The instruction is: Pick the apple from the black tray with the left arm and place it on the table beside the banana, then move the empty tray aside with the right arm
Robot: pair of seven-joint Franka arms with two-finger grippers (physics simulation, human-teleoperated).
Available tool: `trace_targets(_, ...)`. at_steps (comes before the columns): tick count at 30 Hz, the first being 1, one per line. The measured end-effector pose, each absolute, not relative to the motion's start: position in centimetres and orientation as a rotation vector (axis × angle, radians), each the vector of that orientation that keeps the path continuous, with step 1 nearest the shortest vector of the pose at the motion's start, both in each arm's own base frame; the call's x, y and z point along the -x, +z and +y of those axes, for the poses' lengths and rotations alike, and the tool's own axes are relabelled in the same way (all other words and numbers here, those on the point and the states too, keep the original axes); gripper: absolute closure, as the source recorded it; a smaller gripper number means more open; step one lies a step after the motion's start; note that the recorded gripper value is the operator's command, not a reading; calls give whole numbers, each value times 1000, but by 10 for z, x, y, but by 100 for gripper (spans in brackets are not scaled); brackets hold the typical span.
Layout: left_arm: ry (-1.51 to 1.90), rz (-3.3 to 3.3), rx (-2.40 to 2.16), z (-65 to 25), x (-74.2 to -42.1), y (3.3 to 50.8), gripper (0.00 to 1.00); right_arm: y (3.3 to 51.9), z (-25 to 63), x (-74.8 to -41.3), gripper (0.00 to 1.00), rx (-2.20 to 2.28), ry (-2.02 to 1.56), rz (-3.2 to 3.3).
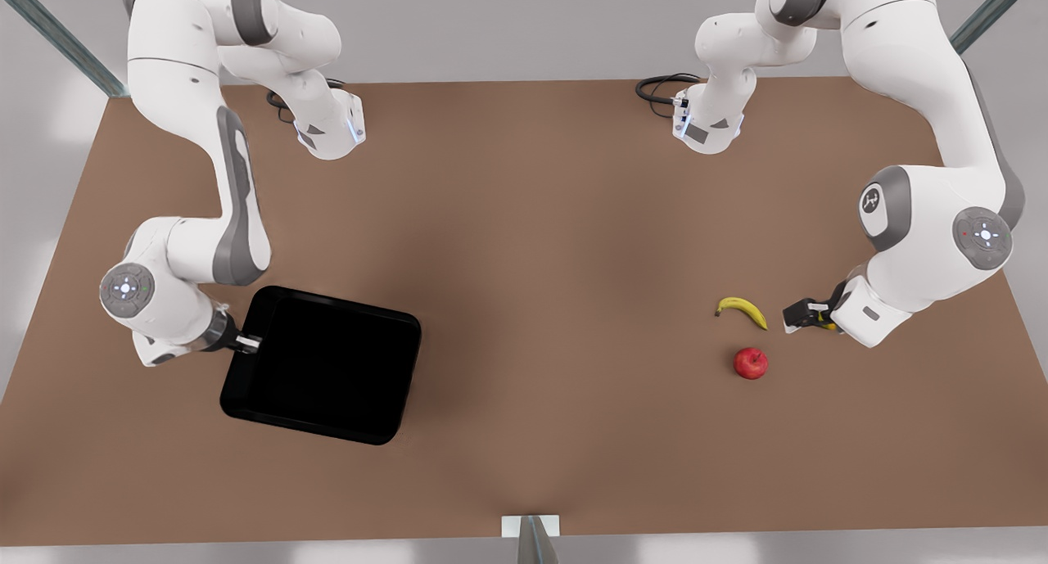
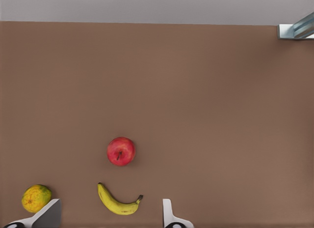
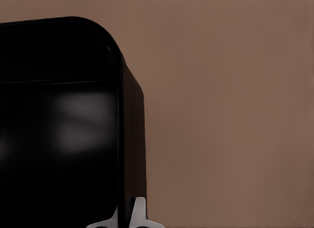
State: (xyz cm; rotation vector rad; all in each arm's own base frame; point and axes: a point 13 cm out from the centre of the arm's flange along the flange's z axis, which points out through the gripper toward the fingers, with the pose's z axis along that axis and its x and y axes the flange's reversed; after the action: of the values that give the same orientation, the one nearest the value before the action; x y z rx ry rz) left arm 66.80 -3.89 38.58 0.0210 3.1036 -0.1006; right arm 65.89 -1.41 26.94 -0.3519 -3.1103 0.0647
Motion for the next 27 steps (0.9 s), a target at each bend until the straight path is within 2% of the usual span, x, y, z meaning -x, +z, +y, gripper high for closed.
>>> trace_targets(4, -100, 3104, -23, -38, -668, 385, 0, 245, -71, -664, 80, 168, 36, -3088)
trace_targets(8, -100, 3104, -27, -39, -668, 385, 0, 199, -122, -670, 80, 13, -24, -3058)
trace_targets(12, -100, 3105, -27, -38, -668, 385, 0, 152, -132, -684, 79, -240, -45, -3035)
trace_targets(14, -100, 3105, -27, -38, -668, 385, 0, 129, -136, -683, 73, -348, -47, -3013)
trace_targets(15, -100, 3105, -28, -38, -668, 385, 0, 119, -137, -683, 65, -398, -46, -3001)
trace_targets(16, -100, 3105, -28, -38, -668, 385, 0, 111, -138, -682, 52, -446, -45, -2992)
trace_targets(17, -100, 3105, -28, -38, -668, 385, 0, 107, -139, -683, 22, -492, -45, -2985)
trace_targets(18, -100, 3105, -29, -38, -668, 385, 0, 106, -140, -684, 0, -535, -43, -2982)
trace_targets(19, -100, 3105, -29, -38, -668, 385, 0, 107, -140, -687, 0, -570, -50, -2987)
trace_targets(20, -100, 3105, -29, -38, -668, 385, 0, 112, -139, -690, 0, -603, -58, -2997)
trace_targets(22, -100, 3105, -30, -38, -668, 385, 0, 156, -130, -709, 0, -687, -68, -3053)
trace_targets(25, -100, 3105, -31, -38, -668, 385, 0, 287, -86, -736, 0, -864, -112, -3167)
trace_targets(27, -100, 3105, -32, -38, -668, 385, 0, 353, -28, -738, 0, -1046, -181, -3159)
